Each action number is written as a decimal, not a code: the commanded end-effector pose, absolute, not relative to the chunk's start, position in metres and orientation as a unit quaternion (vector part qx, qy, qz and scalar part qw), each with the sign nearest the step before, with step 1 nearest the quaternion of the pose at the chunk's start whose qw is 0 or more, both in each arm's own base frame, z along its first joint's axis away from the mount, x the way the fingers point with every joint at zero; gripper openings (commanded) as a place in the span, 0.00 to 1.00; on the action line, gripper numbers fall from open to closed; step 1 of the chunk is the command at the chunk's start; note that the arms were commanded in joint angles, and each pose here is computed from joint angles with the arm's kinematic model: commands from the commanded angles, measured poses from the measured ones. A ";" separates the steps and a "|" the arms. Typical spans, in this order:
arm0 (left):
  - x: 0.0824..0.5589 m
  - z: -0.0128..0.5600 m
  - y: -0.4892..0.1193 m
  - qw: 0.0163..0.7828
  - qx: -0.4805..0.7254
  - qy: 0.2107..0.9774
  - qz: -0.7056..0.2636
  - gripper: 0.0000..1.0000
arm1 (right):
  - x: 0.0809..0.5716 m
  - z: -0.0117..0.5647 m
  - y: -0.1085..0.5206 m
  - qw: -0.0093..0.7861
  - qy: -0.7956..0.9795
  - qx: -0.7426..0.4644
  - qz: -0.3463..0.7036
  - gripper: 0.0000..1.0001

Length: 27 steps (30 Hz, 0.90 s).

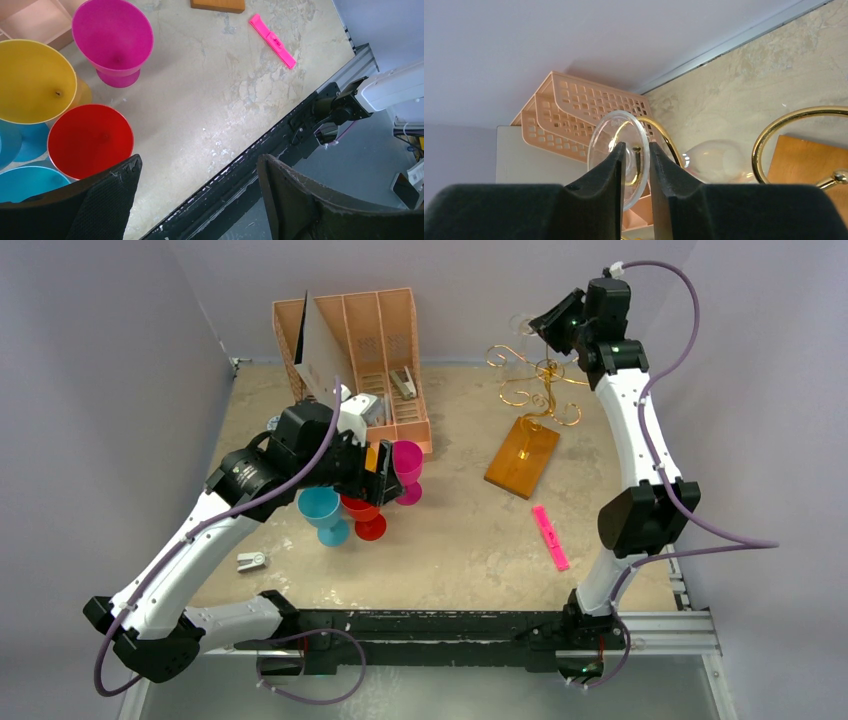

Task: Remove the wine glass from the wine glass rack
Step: Pick up the wine glass from the wine rack.

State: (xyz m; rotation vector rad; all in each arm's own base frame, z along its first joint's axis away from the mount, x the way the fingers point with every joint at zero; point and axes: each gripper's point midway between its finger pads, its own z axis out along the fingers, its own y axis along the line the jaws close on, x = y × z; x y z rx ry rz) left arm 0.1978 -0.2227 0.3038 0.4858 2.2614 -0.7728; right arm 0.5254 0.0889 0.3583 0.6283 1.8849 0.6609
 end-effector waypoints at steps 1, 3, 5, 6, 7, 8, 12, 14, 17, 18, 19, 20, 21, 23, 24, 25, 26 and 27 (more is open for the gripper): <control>0.194 0.322 -0.223 0.358 0.191 0.858 -0.314 0.84 | 0.527 0.378 0.089 0.511 0.770 0.253 0.285 0.22; 0.194 0.321 -0.224 0.356 0.192 0.859 -0.315 0.84 | 0.529 0.382 0.090 0.517 0.765 0.253 0.290 0.16; 0.193 0.322 -0.224 0.356 0.193 0.858 -0.316 0.84 | 0.529 0.383 0.089 0.519 0.762 0.256 0.289 0.13; 0.193 0.322 -0.224 0.355 0.192 0.858 -0.316 0.84 | 0.528 0.383 0.089 0.519 0.762 0.258 0.290 0.12; 0.193 0.323 -0.224 0.355 0.192 0.858 -0.317 0.84 | 0.526 0.383 0.089 0.516 0.763 0.259 0.292 0.11; 0.192 0.323 -0.225 0.354 0.193 0.857 -0.319 0.84 | 0.524 0.381 0.091 0.509 0.766 0.259 0.295 0.09; 0.190 0.323 -0.226 0.349 0.193 0.858 -0.324 0.84 | 0.523 0.381 0.098 0.496 0.768 0.257 0.314 0.02; 0.189 0.324 -0.227 0.348 0.193 0.857 -0.328 0.84 | 0.524 0.382 0.102 0.490 0.767 0.258 0.325 0.00; 0.187 0.326 -0.230 0.349 0.193 0.852 -0.340 0.84 | 0.525 0.386 0.107 0.479 0.769 0.254 0.337 0.00; 0.187 0.327 -0.230 0.350 0.192 0.850 -0.342 0.84 | 0.525 0.386 0.108 0.477 0.770 0.255 0.338 0.00; 0.187 0.328 -0.230 0.351 0.192 0.849 -0.344 0.84 | 0.525 0.387 0.108 0.476 0.770 0.256 0.339 0.00; 0.187 0.330 -0.230 0.353 0.191 0.848 -0.345 0.84 | 0.525 0.389 0.108 0.478 0.768 0.257 0.341 0.00; 0.187 0.332 -0.230 0.355 0.191 0.847 -0.347 0.84 | 0.525 0.391 0.107 0.479 0.765 0.260 0.344 0.00; 0.188 0.336 -0.230 0.362 0.186 0.844 -0.350 0.84 | 0.525 0.395 0.108 0.482 0.758 0.264 0.353 0.00; 0.188 0.336 -0.231 0.363 0.183 0.843 -0.352 0.84 | 0.525 0.398 0.108 0.482 0.756 0.264 0.356 0.00; 0.187 0.337 -0.231 0.365 0.183 0.842 -0.354 0.84 | 0.525 0.400 0.109 0.481 0.753 0.267 0.360 0.00; 0.187 0.337 -0.231 0.364 0.181 0.842 -0.355 0.84 | 0.525 0.402 0.108 0.481 0.751 0.269 0.364 0.00; 0.186 0.336 -0.230 0.363 0.180 0.842 -0.356 0.84 | 0.525 0.404 0.108 0.483 0.748 0.272 0.366 0.00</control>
